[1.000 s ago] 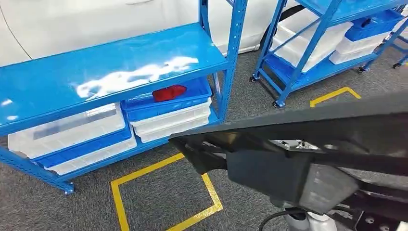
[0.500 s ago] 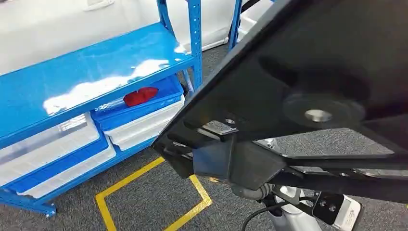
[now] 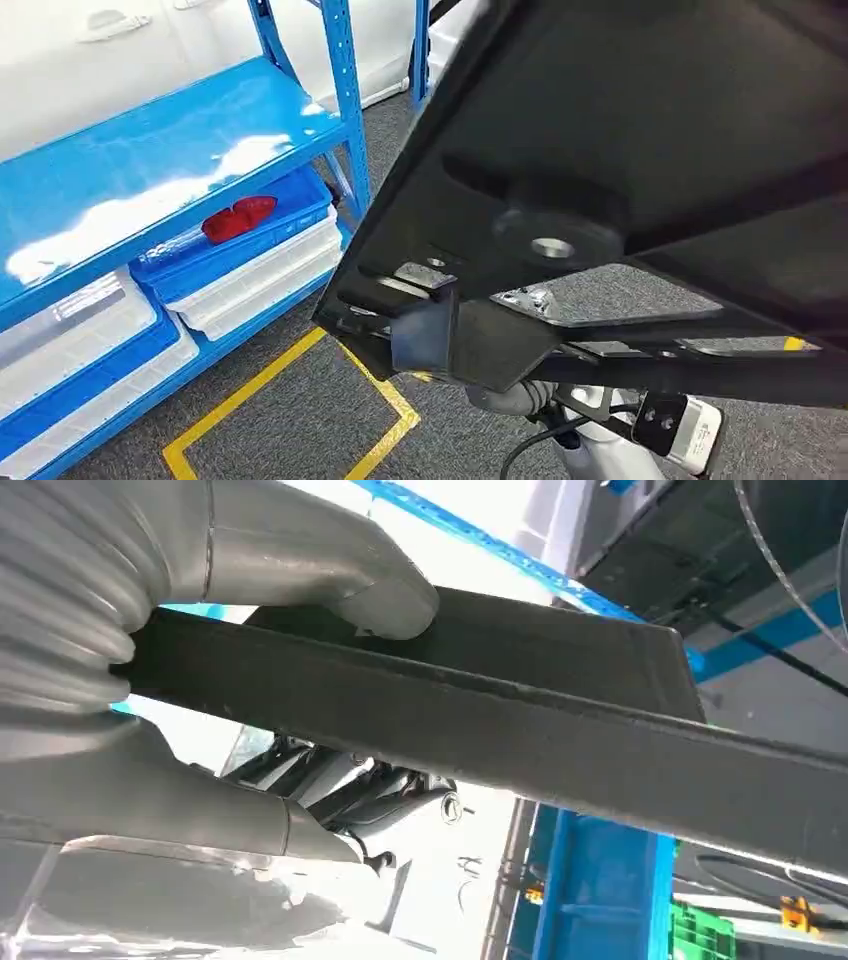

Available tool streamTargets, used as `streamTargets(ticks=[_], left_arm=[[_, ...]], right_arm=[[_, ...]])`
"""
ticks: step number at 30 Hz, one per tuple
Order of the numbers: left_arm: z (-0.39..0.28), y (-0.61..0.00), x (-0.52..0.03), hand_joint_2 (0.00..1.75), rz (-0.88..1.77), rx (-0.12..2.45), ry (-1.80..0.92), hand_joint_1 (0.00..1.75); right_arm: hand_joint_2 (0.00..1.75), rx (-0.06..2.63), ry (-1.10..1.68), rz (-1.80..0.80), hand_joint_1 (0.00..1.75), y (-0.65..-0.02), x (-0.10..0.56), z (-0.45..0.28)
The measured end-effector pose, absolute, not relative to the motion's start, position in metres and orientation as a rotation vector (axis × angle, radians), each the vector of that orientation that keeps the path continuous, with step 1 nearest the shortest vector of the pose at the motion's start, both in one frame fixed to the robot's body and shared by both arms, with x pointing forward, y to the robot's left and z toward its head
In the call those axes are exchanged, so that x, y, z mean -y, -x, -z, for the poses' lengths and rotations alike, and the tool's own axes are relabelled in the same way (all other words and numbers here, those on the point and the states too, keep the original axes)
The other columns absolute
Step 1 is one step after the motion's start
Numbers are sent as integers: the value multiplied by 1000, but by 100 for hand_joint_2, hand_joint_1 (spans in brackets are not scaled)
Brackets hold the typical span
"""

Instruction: Take the parts from the cabinet and place them on the table.

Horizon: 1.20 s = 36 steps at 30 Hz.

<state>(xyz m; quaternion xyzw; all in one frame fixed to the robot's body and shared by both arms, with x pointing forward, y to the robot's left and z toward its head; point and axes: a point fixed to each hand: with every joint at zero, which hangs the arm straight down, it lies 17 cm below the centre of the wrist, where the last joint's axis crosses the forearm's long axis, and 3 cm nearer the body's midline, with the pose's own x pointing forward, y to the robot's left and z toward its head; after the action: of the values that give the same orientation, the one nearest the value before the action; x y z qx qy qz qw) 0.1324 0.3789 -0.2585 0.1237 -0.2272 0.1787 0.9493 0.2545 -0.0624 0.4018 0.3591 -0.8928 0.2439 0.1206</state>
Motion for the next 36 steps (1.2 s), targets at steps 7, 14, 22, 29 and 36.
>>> streamTargets(ticks=[7,14,22,29,36], left_arm=[[261,-128,-364,175,-364,452,-234,0],[263,-127,-351,175,-343,443,-221,0],[266,-118,-342,175,-314,423,-199,0],[265,-125,-329,175,-315,434,-181,0],[265,-126,-328,175,-320,441,-188,0]], right_arm=[[175,2613,-1060,-712,175,-256,69,-405],[175,2660,-1003,-689,175,-248,80,-410],[175,2628,-961,-643,175,-244,87,-394],[175,2627,-958,-648,175,-236,90,-392],[175,2618,-983,-637,175,-234,94,-392]])
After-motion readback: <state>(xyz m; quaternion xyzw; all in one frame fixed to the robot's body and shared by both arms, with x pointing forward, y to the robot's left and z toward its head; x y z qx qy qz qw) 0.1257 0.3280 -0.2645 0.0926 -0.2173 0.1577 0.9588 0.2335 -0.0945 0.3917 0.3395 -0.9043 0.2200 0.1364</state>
